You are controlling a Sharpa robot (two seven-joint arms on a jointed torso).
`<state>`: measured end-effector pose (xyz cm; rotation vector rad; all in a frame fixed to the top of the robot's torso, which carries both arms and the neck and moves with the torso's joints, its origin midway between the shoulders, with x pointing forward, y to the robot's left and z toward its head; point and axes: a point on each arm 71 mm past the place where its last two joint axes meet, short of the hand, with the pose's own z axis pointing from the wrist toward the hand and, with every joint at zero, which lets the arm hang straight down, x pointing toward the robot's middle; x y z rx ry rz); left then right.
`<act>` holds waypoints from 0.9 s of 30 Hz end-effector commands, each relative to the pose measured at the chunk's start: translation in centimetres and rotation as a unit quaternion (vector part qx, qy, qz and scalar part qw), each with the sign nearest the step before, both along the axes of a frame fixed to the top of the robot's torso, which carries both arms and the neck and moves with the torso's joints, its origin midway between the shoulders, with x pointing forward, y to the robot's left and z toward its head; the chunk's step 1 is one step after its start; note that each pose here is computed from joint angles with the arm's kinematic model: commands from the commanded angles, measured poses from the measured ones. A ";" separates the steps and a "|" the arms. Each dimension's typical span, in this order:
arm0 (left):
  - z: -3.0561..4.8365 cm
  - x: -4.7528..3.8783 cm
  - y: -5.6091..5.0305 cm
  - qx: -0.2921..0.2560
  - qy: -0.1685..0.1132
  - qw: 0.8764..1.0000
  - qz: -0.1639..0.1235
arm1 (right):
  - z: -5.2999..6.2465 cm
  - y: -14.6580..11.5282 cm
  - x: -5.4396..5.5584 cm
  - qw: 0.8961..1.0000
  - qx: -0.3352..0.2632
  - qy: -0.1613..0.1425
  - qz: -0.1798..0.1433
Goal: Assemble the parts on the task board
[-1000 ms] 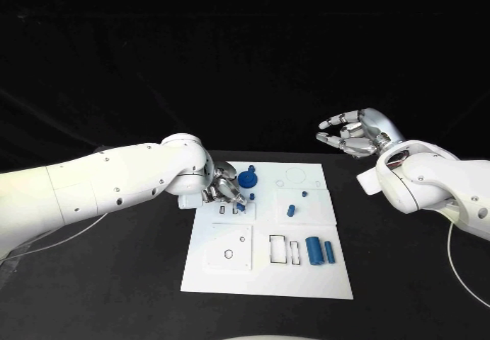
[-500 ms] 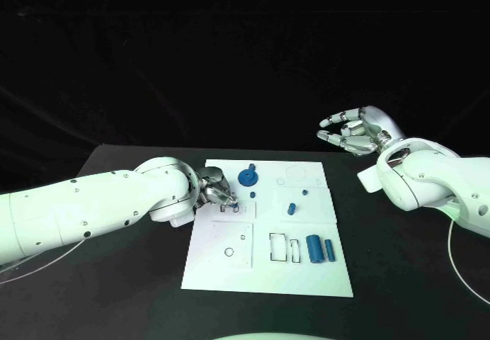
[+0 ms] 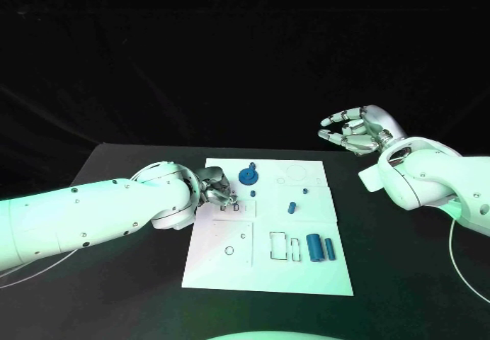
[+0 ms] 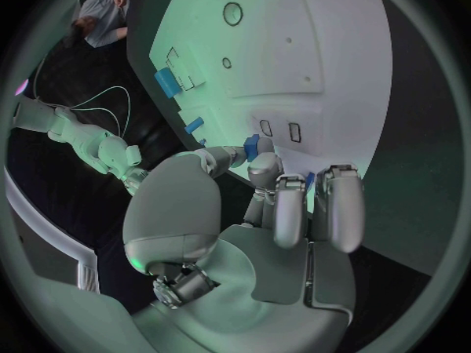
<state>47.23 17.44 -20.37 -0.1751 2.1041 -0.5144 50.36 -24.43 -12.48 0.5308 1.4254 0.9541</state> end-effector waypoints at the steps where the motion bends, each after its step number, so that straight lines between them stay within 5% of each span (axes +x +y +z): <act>1: -0.10 0.03 -0.4 0.023 -0.004 1.000 -0.016 | -0.1 0.2 -0.1 1.000 -0.005 0.001 0.008; 27: -0.97 1.01 -1.3 0.047 0.030 0.998 -0.028 | -0.3 0.3 -0.1 1.000 -0.004 0.001 0.009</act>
